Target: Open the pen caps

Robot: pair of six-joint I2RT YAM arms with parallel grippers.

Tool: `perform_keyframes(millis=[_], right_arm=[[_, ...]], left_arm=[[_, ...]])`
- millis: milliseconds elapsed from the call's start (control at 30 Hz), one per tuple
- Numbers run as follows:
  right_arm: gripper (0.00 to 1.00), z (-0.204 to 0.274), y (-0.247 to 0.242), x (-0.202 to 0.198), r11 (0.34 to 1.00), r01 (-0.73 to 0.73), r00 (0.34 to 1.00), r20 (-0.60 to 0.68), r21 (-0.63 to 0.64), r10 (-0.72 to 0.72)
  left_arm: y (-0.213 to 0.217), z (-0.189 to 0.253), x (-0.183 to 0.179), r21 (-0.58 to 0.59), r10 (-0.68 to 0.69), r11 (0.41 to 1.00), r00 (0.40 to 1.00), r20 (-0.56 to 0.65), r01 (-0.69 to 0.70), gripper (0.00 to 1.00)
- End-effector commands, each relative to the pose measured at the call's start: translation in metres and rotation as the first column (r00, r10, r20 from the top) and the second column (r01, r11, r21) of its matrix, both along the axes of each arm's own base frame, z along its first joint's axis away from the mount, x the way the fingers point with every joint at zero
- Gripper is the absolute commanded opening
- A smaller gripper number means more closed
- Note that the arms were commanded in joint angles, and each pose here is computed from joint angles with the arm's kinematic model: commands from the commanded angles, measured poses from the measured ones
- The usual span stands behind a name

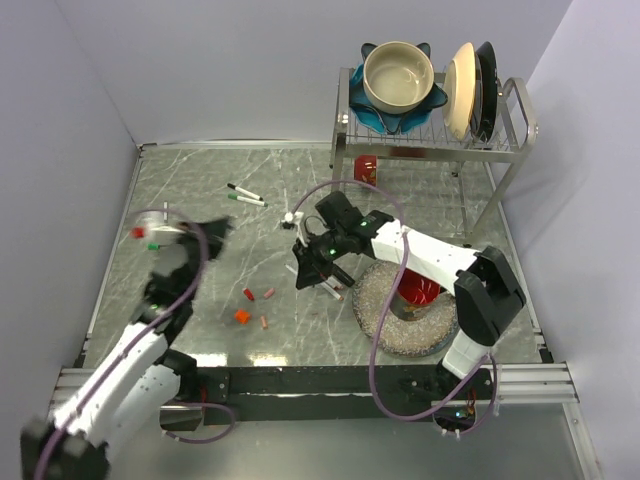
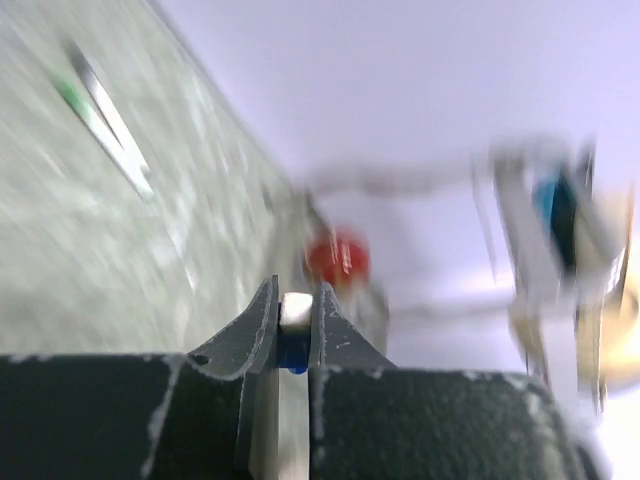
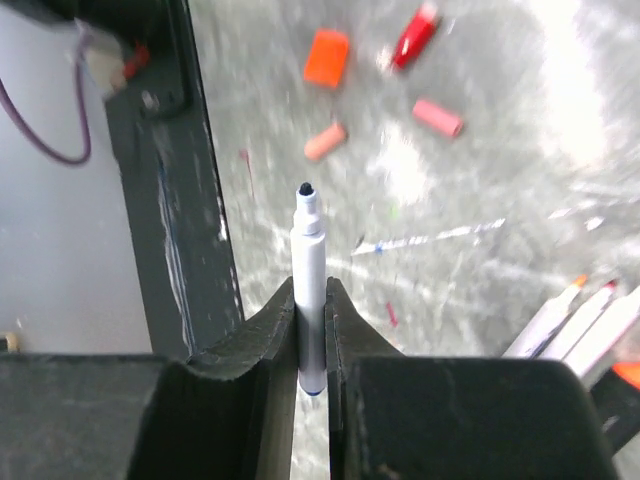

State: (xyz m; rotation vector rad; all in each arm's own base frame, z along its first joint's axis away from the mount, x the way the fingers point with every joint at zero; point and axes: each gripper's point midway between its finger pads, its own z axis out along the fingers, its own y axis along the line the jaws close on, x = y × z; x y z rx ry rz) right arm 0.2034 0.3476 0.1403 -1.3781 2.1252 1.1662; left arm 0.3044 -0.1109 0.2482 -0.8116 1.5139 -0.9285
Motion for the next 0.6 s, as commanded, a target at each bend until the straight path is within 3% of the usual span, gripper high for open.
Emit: perform_keyframes(millis=[0,200,567], right_arm=[[0.0,-0.017,-0.004,-0.01,0.993,-0.043,0.998,0.037,-0.113,0.048],[0.0,-0.036,-0.018,0.022,0.97,0.085,0.986,0.162,-0.228,-0.049],[0.0,-0.067,-0.057,0.076,0.848,0.311,0.911,0.388,-0.429,-0.138]], left_arm=[[0.046,-0.03,0.001,0.097,0.113,0.99,0.985,-0.128,-0.101,0.01],[0.035,-0.038,-0.009,0.095,0.035,0.995,0.994,-0.102,-0.025,0.01],[0.019,-0.088,-0.028,0.135,-0.077,0.985,0.969,-0.235,0.111,0.01]])
